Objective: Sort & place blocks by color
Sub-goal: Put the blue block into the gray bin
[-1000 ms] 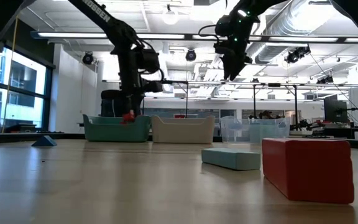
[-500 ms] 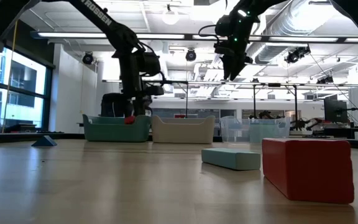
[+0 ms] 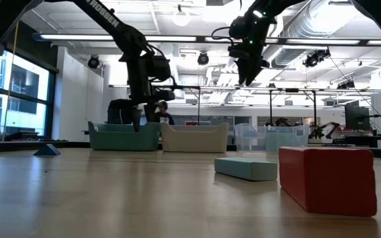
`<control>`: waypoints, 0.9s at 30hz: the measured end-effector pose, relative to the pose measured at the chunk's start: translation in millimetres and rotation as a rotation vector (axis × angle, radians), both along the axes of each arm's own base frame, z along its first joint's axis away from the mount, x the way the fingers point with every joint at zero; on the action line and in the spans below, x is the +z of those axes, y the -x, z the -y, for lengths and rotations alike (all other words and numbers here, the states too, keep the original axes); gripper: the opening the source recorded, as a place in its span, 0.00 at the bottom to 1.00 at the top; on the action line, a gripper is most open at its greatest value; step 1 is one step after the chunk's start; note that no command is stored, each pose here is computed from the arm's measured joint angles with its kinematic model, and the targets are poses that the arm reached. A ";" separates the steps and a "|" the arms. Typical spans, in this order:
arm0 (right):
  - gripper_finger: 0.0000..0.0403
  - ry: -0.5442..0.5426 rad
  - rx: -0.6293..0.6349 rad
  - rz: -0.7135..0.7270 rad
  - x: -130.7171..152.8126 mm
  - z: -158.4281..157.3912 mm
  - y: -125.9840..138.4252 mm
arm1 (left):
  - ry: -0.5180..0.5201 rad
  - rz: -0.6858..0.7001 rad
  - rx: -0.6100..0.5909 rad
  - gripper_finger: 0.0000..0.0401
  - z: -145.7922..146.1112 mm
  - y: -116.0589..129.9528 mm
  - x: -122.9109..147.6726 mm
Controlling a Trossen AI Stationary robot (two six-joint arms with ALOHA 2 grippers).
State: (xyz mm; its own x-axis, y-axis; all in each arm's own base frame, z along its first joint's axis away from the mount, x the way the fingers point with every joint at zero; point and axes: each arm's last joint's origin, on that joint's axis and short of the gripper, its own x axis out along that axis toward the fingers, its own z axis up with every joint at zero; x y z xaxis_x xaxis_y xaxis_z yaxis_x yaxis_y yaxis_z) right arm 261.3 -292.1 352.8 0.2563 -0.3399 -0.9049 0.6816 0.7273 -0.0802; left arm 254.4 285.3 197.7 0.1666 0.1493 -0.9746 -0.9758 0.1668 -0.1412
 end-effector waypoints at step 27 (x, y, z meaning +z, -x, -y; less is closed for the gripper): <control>0.48 -0.455 0.105 -0.023 -7.4 -76.0 -30.3 | -0.206 0.099 -0.268 0.29 22.7 15.6 73.5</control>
State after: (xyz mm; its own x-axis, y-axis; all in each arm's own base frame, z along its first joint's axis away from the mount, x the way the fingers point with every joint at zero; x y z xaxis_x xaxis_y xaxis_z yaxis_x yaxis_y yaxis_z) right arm 291.6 -216.1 345.4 0.2462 0.1195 -0.9618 0.6044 0.7569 0.2487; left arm 238.9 262.6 271.2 0.3187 0.2794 -0.9057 -0.8766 0.4504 -0.1695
